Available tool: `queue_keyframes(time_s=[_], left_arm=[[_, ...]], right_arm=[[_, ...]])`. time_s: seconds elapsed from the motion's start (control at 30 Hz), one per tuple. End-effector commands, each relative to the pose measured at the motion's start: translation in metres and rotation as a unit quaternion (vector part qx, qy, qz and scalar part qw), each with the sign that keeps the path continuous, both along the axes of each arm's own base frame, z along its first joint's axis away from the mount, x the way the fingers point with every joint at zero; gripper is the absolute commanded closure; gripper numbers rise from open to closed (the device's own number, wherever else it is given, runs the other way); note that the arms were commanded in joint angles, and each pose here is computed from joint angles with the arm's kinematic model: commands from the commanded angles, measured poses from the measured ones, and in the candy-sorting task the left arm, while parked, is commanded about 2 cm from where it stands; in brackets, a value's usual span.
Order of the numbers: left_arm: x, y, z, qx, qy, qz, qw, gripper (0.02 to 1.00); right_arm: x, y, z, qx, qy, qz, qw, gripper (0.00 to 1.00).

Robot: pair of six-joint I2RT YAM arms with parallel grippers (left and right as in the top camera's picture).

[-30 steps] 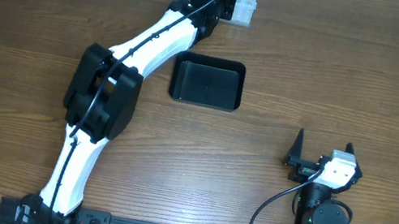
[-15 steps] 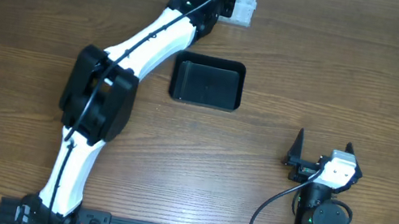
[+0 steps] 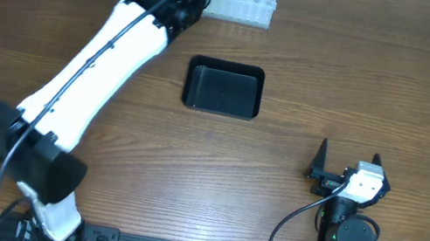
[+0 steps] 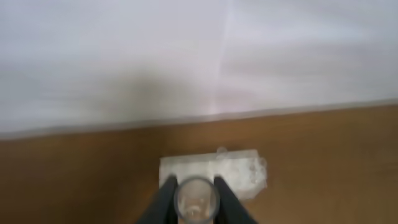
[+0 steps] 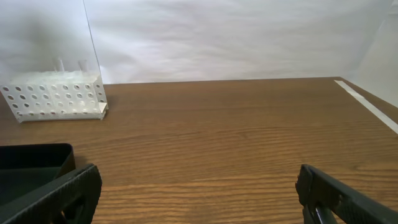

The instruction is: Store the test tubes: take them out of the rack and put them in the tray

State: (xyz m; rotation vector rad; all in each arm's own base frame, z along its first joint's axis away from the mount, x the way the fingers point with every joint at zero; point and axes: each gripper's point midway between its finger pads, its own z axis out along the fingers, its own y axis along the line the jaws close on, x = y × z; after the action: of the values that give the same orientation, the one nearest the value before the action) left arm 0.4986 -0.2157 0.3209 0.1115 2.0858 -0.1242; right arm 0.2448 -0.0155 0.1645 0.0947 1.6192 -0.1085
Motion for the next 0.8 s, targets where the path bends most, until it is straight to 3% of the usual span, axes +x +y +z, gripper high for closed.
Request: queue_keyframes(time_s=[0.03,0.17,0.37,0.8], left_arm=[[-0.041,-0.001,-0.034,-0.049,0.113,0.037,0.992,0.906],[-0.068,-0.008,-0.084,-0.018,0.182,0.038,0.982,0.893],[-0.081,-0.008,-0.151,-0.033,0.231,0.066,0.970,0.895],[-0.082,-0.014,-0.212,0.009,0.260,0.065,0.963,0.884]], right_arm=[[0.000,0.002,-0.002,-0.002,0.001,0.005,1.000,0.007],[0.000,0.002,-0.002,-0.002,0.001,0.005,1.000,0.007],[0.000,0.002,-0.002,-0.002,0.001,0.005,1.000,0.007],[0.000,0.002,-0.002,-0.002,0.001,0.005,1.000,0.007]])
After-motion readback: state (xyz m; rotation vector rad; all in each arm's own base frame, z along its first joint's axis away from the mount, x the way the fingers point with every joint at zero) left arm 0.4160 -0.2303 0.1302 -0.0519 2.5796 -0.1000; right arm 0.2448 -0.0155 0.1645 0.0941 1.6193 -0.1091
